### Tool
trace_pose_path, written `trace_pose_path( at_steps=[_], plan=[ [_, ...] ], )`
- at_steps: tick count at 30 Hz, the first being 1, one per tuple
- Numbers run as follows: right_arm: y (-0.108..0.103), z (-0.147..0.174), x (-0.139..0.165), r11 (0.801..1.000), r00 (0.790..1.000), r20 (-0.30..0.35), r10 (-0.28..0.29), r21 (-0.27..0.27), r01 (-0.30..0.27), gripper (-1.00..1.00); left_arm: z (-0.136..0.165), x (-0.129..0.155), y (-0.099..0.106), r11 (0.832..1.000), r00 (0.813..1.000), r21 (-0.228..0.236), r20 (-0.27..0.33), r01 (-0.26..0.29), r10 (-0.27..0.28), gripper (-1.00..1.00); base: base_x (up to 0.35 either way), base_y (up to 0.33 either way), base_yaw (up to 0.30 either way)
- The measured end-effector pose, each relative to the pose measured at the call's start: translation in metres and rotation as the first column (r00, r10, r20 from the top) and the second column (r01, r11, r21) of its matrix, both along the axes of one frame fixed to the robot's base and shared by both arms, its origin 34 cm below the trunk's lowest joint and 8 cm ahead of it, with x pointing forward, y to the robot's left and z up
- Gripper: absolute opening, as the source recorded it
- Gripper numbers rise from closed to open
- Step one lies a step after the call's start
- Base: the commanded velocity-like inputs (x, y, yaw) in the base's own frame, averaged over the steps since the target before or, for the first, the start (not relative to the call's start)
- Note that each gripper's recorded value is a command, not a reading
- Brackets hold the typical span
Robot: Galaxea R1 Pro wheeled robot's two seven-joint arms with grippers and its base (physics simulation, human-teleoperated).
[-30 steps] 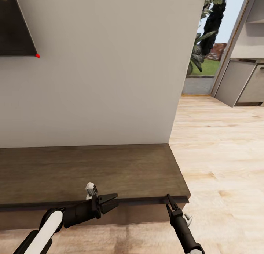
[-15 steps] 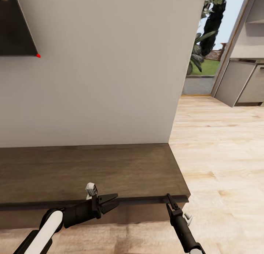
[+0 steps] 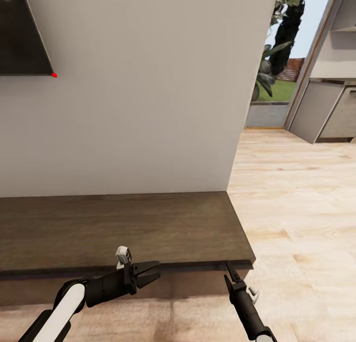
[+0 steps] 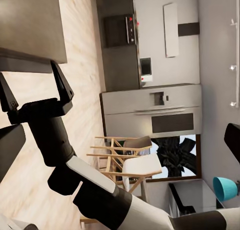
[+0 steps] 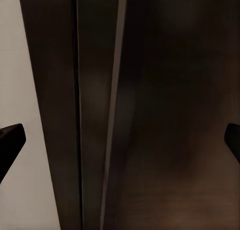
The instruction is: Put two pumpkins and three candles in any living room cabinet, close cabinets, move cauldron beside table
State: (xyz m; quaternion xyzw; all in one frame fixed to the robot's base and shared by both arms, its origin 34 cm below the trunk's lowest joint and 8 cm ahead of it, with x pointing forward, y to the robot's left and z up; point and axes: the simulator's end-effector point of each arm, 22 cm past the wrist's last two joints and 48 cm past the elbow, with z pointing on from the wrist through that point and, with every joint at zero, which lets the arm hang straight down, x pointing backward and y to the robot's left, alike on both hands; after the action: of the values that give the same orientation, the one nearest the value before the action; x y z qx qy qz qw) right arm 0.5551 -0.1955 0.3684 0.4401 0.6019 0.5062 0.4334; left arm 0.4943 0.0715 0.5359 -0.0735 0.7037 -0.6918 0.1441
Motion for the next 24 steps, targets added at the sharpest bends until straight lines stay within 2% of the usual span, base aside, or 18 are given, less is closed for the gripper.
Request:
trace_pose_path(
  at_steps=[24],
  plan=[
    [0.0019, 0.0000, -0.0002, 1.000, 1.000, 0.001, 0.005, -0.003, -0.005, 1.00, 0.0000, 0.0001, -0.0002, 1.000, 1.000, -0.001, 0.000, 0.000, 0.000, 1.00, 0.013, 0.000, 0.000]
  ],
)
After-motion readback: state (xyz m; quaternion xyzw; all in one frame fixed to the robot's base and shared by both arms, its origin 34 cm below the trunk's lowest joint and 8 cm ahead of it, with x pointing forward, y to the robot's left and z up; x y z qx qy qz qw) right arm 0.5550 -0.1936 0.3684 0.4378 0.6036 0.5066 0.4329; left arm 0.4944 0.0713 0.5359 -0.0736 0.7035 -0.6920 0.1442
